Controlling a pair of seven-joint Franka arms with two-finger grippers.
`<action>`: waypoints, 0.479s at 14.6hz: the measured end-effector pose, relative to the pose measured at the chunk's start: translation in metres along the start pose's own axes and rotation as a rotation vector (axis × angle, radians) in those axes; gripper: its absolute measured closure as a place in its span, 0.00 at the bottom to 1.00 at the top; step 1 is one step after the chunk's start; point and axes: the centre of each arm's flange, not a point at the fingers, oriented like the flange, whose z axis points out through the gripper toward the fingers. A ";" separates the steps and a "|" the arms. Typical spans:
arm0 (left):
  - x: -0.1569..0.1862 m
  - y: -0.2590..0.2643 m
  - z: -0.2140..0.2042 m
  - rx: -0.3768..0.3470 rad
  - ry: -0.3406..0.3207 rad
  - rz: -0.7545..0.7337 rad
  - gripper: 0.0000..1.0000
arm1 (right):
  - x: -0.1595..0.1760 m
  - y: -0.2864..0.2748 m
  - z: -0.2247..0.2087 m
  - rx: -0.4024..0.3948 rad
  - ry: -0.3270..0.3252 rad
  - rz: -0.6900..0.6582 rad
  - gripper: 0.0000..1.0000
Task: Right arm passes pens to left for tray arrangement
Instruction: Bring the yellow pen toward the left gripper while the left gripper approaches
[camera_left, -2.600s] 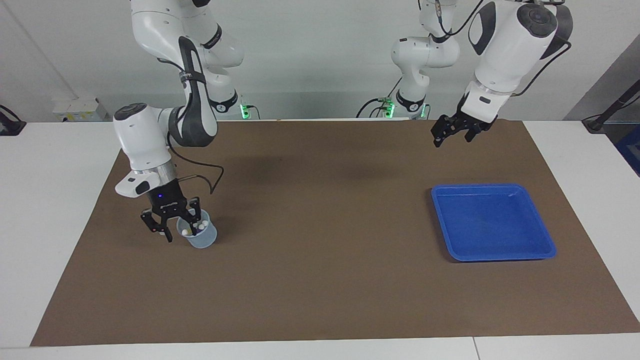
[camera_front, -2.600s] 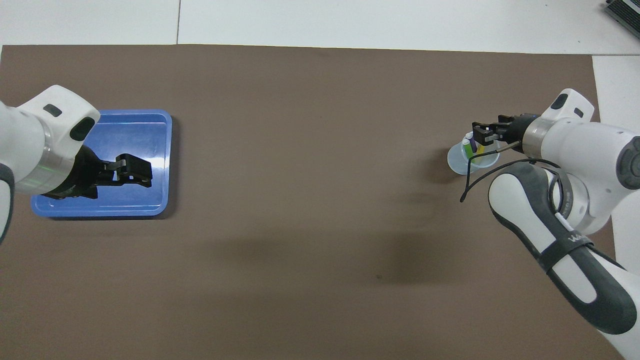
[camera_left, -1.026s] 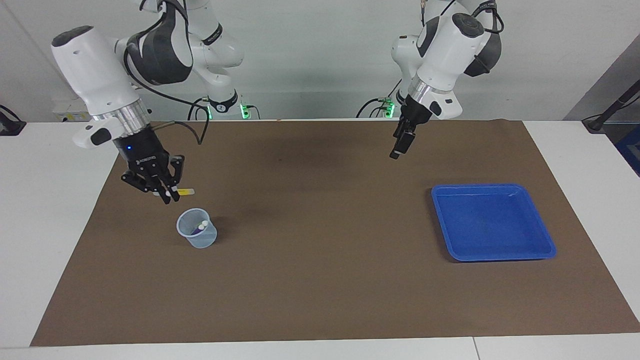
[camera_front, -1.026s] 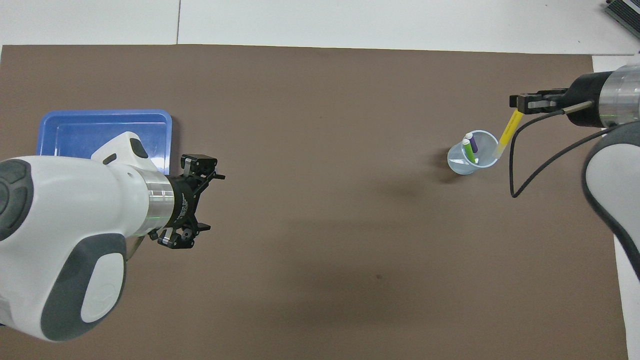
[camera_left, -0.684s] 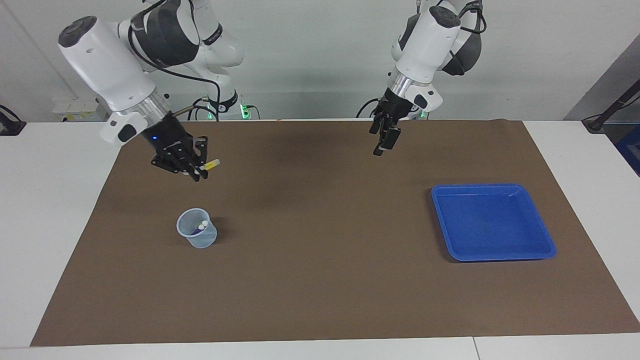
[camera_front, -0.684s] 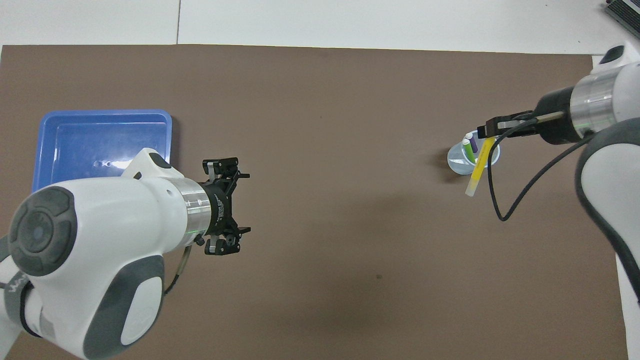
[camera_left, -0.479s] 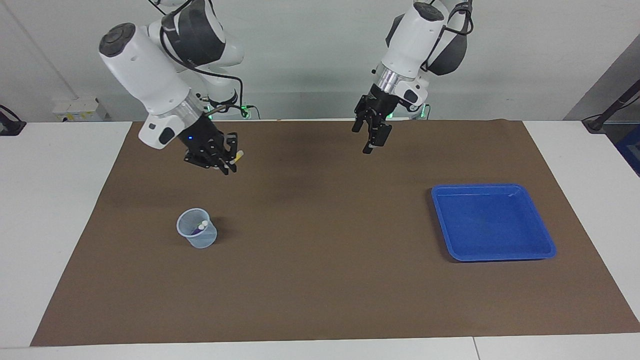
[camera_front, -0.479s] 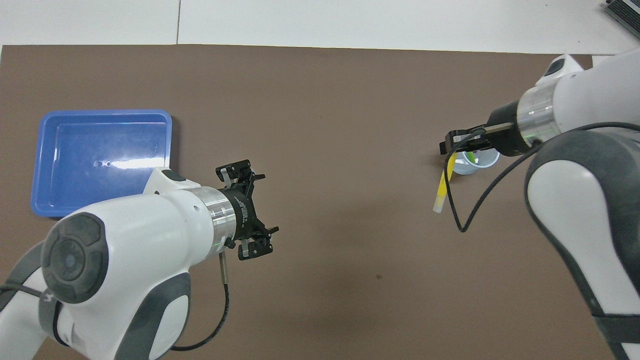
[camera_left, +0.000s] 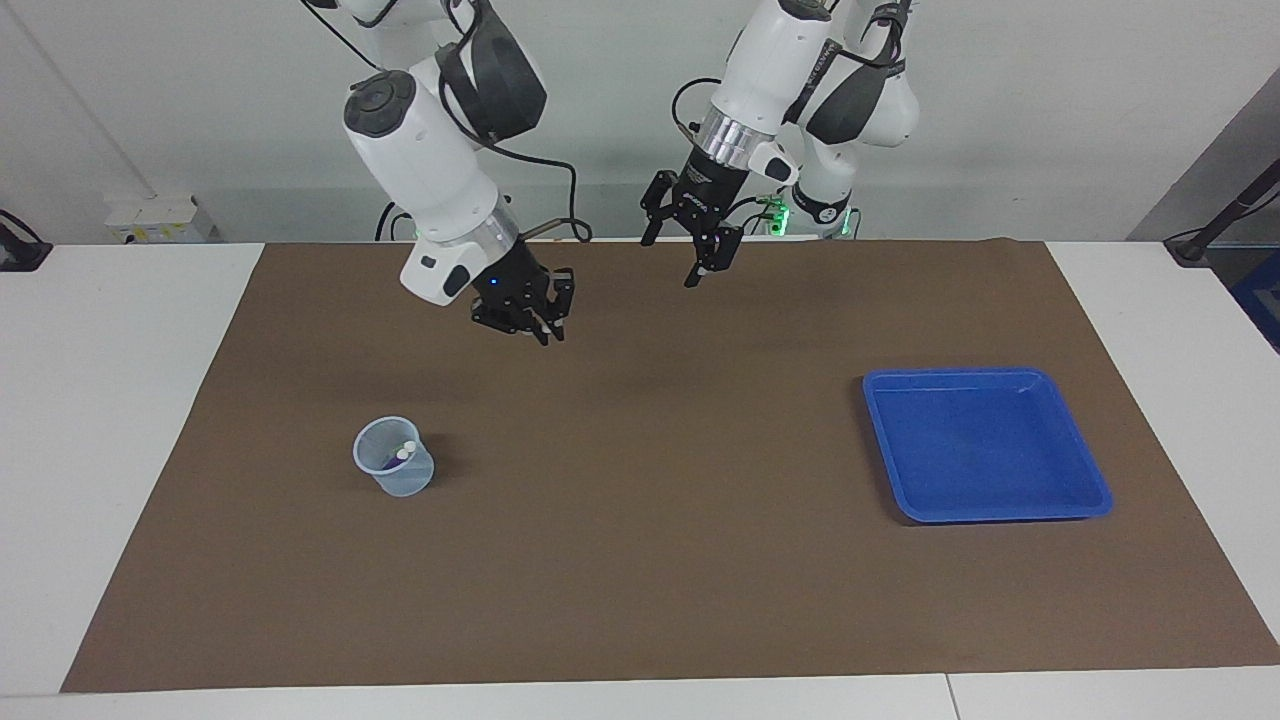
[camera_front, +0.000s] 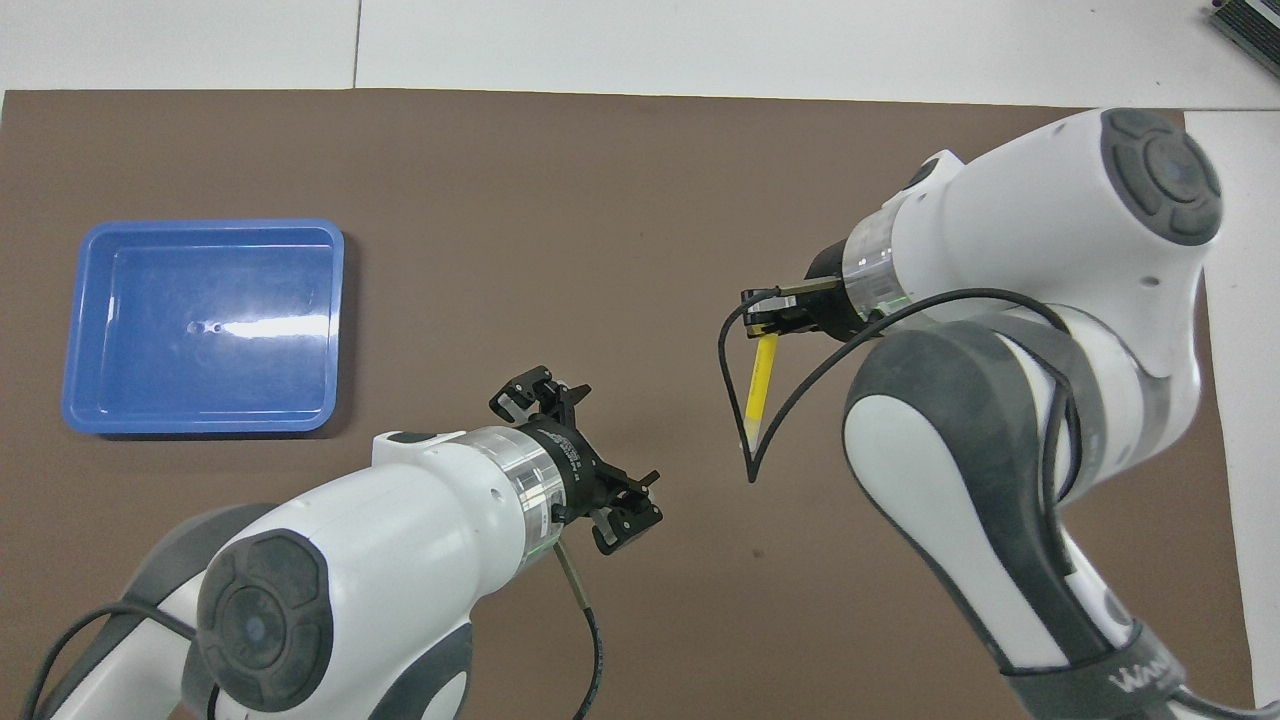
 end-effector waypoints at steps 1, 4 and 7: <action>0.002 0.000 0.004 0.002 -0.007 -0.008 0.00 | -0.002 -0.009 0.004 0.001 -0.004 0.000 0.82; 0.003 -0.006 0.026 0.002 -0.040 -0.031 0.00 | -0.008 -0.028 0.010 0.004 -0.004 -0.006 0.82; -0.001 -0.019 0.059 0.000 -0.074 -0.025 0.00 | -0.012 -0.042 0.013 0.008 0.002 -0.005 0.82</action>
